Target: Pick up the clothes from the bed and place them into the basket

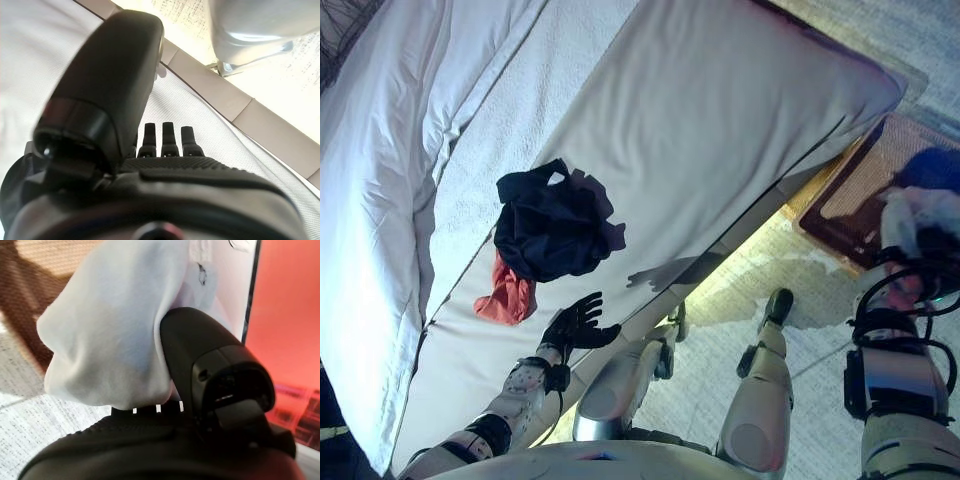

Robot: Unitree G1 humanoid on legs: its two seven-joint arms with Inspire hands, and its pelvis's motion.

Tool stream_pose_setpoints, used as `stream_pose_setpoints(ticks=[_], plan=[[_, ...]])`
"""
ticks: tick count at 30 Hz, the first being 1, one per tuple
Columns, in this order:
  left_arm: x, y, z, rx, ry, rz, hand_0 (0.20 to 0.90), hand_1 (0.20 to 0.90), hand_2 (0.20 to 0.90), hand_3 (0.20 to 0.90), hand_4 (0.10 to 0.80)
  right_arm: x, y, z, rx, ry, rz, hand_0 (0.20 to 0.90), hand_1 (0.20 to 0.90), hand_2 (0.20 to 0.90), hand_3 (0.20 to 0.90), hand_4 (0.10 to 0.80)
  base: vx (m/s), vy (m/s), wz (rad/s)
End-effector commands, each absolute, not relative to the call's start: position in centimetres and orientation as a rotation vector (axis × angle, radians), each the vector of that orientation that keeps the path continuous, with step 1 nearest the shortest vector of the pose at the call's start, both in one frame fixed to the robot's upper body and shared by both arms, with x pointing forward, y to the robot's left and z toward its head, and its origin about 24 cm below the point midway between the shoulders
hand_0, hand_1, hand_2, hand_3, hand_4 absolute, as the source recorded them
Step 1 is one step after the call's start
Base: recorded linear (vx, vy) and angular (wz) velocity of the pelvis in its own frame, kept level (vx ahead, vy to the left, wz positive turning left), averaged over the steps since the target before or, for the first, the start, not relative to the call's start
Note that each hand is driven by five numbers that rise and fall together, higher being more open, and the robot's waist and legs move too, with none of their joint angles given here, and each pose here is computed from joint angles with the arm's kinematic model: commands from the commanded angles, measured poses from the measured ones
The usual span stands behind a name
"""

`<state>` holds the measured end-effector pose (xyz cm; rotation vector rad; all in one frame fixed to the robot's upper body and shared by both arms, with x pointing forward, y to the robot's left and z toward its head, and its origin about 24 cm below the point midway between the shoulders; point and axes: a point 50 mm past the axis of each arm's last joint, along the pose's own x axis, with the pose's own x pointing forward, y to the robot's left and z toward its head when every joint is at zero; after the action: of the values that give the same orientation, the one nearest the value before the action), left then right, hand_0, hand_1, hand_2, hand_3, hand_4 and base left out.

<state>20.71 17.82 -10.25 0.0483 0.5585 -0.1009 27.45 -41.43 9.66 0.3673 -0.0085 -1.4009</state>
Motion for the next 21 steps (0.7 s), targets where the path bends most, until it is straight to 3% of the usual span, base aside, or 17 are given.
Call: stream_pose_setpoints(ticks=[1, 12, 21], plan=[[19.6, 20.2, -10.3, 0.053, 0.558, -0.039, 0.9, 0.9, 0.9, 0.9, 0.8, 25.8, -45.0, 15.9, 0.265, -0.211, -1.467, 0.9, 0.9, 0.9, 0.9, 0.8, -0.024, -0.006, -0.14], [19.2, 21.1, -10.0, 0.021, 0.536, -0.008, 0.9, 0.9, 0.9, 0.9, 0.8, 26.2, -45.6, 21.0, 0.211, -0.341, -1.408, 0.9, 0.9, 0.9, 0.9, 0.8, 0.006, 0.032, -0.08], [18.7, 21.8, -10.2, -0.007, 0.54, 0.021, 0.9, 0.9, 0.9, 0.9, 0.8, 27.0, -44.2, 14.8, 0.18, -0.159, -1.257, 0.9, 0.9, 0.9, 0.9, 0.8, 0.013, -0.015, -0.02]])
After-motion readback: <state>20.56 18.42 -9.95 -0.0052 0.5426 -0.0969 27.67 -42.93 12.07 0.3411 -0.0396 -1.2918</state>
